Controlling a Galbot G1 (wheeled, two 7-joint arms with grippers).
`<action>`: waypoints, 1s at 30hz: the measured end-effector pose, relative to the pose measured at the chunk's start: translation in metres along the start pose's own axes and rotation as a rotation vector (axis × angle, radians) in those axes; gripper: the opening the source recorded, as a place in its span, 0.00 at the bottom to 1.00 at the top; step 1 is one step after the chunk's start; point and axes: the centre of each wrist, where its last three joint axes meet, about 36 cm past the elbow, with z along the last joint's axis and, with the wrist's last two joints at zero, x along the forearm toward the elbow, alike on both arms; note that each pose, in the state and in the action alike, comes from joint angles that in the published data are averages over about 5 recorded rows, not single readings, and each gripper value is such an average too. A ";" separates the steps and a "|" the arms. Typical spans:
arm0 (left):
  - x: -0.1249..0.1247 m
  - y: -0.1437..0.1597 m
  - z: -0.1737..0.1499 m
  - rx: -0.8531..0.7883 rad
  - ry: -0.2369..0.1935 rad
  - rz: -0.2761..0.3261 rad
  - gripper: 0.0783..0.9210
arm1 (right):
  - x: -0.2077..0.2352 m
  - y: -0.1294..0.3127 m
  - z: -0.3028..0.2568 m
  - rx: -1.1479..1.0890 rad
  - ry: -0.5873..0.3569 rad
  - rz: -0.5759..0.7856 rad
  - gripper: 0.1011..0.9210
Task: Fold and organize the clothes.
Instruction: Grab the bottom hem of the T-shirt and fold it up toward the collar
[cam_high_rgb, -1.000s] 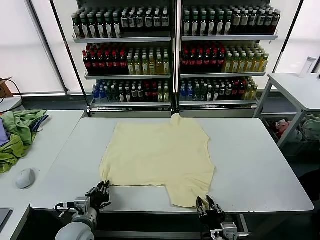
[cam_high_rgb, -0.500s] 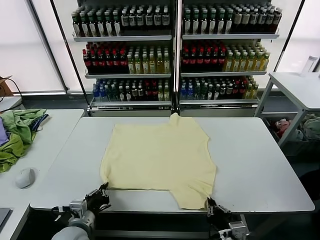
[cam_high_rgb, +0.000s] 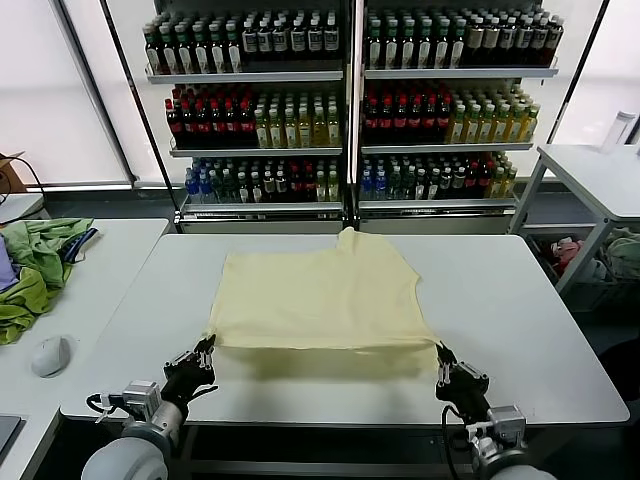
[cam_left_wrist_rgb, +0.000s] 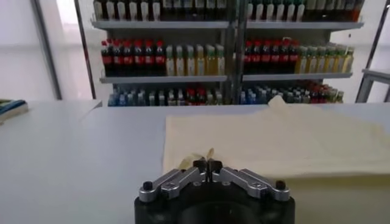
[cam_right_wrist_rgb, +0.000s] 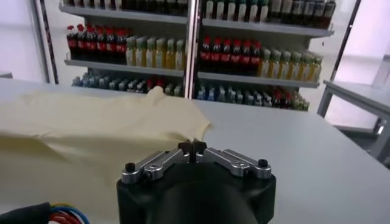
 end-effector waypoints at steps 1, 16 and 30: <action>-0.004 0.001 -0.001 -0.007 -0.001 0.000 0.02 | -0.006 -0.001 -0.001 0.009 -0.004 -0.002 0.03; -0.066 0.006 0.001 -0.080 0.013 -0.023 0.02 | -0.084 -0.002 -0.006 0.108 -0.039 -0.013 0.03; -0.109 -0.001 0.009 -0.128 0.026 -0.063 0.04 | -0.122 0.018 0.006 0.153 -0.023 -0.020 0.08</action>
